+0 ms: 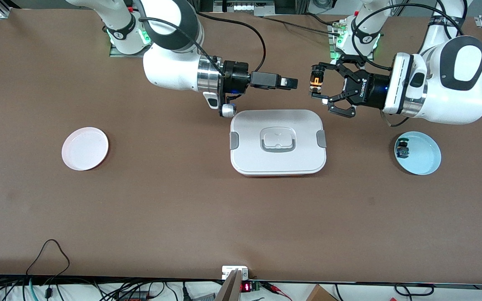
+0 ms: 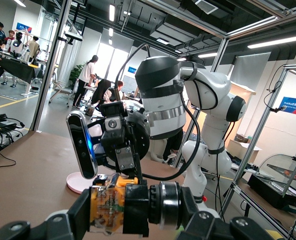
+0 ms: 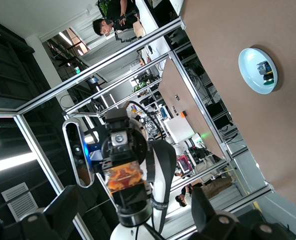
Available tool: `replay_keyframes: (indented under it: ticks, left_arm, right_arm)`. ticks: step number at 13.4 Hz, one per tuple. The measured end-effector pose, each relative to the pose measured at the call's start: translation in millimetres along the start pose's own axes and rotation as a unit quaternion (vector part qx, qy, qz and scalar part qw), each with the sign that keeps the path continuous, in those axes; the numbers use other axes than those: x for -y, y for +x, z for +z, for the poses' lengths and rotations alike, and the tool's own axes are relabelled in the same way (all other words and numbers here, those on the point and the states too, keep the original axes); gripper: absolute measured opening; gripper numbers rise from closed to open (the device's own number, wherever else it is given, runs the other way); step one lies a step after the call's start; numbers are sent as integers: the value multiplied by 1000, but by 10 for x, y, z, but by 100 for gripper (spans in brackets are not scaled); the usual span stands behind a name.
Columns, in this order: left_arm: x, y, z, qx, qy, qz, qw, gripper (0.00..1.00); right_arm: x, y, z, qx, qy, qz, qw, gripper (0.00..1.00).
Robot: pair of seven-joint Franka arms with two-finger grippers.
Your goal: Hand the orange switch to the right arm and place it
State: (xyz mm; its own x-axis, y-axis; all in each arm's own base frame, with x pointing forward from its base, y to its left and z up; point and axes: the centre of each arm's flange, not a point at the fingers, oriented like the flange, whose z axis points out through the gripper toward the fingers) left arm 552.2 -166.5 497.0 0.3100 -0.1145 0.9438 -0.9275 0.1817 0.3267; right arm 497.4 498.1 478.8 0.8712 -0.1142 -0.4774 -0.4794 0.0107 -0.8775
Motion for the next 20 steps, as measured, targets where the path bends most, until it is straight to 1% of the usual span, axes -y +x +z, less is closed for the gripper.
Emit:
replay_keyframes:
  ticks: [2, 4, 7, 9, 11, 17, 18, 19, 20]
  left_arm:
    - [-5, 25, 24, -7, -1, 1, 1000, 74]
    - [-14, 34, 68, -7, -4, 2, 1000, 74]
    - [-1, 55, 121, -11, 2, 3, 1000, 74]
    - [23, 92, 309, -13, 14, 5, 1000, 74]
    - [24, 107, 419, -13, 16, 6, 1000, 74]
    - [30, 106, 388, -14, 19, 5, 1000, 74]
    - [30, 106, 388, -14, 19, 5, 1000, 74]
    - [30, 106, 387, -14, 19, 5, 1000, 74]
    - [30, 106, 387, -14, 19, 5, 1000, 74]
  right_arm:
    - [-17, -18, 25, -1, 16, 5, 1000, 100]
    - [-29, -44, 48, 0, 24, 1, 1000, 100]
    - [5, -54, 70, 1, 27, -3, 1000, 100]
    - [35, -44, 82, -3, 29, -6, 1000, 100]
    - [55, -46, 86, -3, 30, -7, 1000, 100]
    - [63, -48, 86, -4, 30, -8, 999, 100]
    - [65, -50, 87, -3, 31, -9, 999, 100]
    - [72, -56, 90, -3, 31, -9, 999, 96]
    - [85, -64, 93, -2, 32, -12, 999, 96]
